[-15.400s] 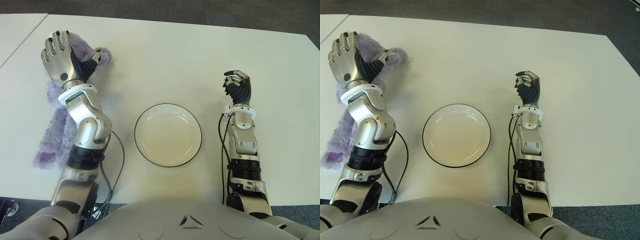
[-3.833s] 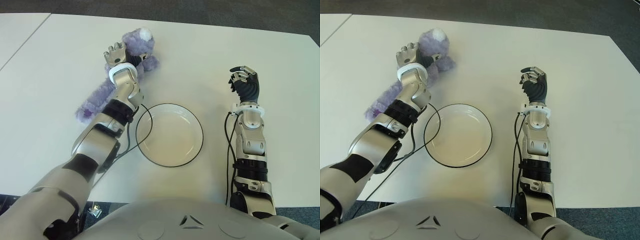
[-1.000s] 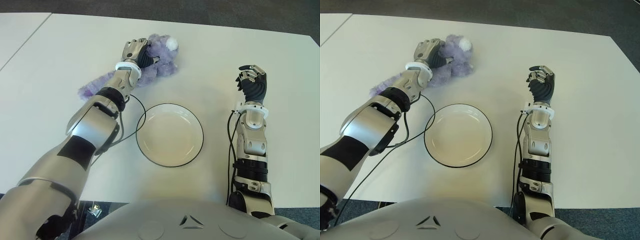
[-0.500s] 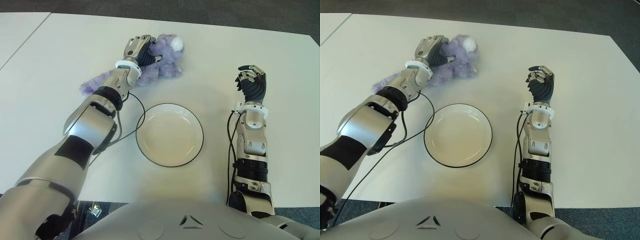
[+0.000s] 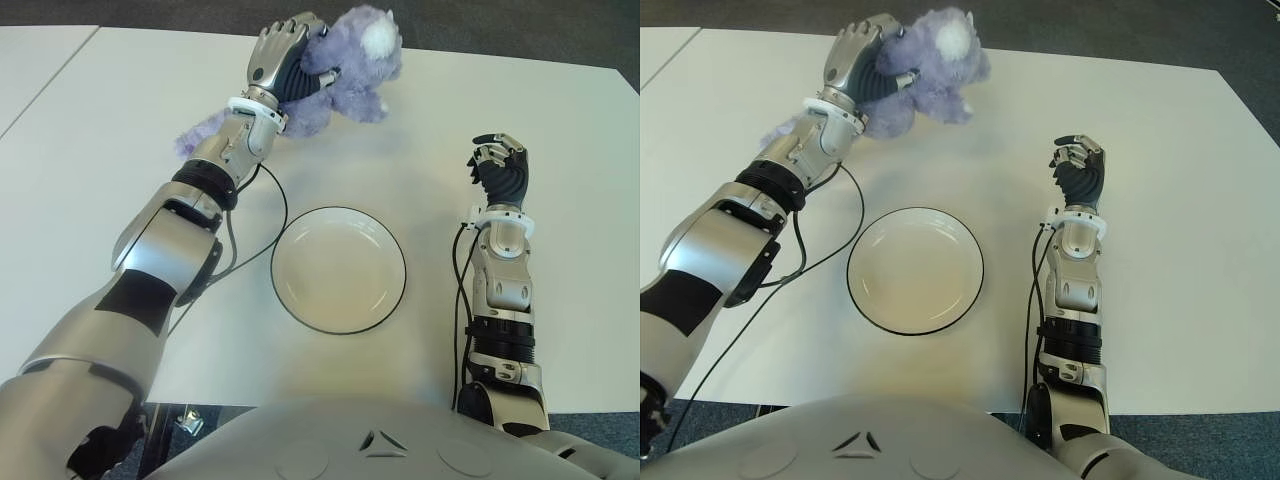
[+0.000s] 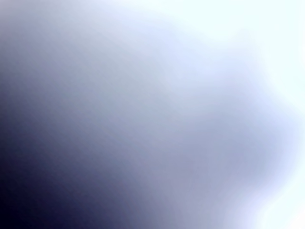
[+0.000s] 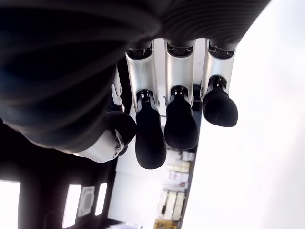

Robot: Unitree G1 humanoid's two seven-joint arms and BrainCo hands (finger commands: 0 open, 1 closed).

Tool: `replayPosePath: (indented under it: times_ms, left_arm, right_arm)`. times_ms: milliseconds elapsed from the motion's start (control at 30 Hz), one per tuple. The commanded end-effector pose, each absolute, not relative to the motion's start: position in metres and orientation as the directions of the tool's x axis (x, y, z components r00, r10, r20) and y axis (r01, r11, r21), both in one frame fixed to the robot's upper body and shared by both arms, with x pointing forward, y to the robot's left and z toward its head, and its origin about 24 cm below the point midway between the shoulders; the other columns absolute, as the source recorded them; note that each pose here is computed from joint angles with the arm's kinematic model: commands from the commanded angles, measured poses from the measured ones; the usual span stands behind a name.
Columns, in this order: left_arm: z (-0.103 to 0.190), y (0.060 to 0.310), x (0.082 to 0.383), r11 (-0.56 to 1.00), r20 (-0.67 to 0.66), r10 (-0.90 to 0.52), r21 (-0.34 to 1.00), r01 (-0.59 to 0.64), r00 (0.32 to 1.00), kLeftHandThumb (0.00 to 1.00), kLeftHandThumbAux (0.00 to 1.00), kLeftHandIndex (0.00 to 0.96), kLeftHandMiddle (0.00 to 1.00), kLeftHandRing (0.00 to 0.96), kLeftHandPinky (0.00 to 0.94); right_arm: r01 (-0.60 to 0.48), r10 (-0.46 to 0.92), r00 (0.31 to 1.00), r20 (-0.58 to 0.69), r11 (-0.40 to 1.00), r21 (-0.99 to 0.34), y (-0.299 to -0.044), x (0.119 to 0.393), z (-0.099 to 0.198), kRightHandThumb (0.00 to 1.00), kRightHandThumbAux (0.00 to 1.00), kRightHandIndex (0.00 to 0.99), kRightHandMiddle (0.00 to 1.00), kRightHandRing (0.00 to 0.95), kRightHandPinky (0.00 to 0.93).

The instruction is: Put the doll into the plate.

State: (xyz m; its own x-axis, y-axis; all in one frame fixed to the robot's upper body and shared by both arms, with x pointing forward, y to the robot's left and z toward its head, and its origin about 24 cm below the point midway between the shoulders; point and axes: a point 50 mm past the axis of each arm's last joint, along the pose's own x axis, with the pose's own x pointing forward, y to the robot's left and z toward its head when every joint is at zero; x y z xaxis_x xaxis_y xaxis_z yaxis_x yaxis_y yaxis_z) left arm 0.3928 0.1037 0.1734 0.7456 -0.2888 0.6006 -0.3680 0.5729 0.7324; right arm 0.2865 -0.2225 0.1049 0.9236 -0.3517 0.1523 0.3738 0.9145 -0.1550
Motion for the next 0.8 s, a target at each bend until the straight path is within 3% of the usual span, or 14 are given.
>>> replayPosePath:
  times_ms: [33,600,800]
  left_arm:
    - [0.181,0.109,0.391,0.577,0.664,-0.272,0.692,-0.434,0.697,1.0,0.656,0.402,0.516,0.558,0.437]
    - [0.21,0.115,0.379,0.653,0.837,-0.235,0.512,-0.558,0.494,1.0,0.658,0.382,0.494,0.526,0.463]
    - [0.211,0.114,0.376,0.658,0.851,-0.24,0.496,-0.567,0.467,1.0,0.658,0.381,0.492,0.52,0.462]
  right_arm:
    - [0.368,-0.35,0.927,0.137,0.918,-0.147,-0.222,0.287,0.101,0.717,0.715,0.434,0.704,0.741,0.756]
    - [0.358,-0.34,0.931,0.132,0.921,-0.155,-0.222,0.289,0.099,0.716,0.715,0.434,0.708,0.751,0.772]
    - [0.354,-0.336,0.932,0.133,0.922,-0.154,-0.222,0.289,0.099,0.716,0.715,0.434,0.708,0.751,0.771]
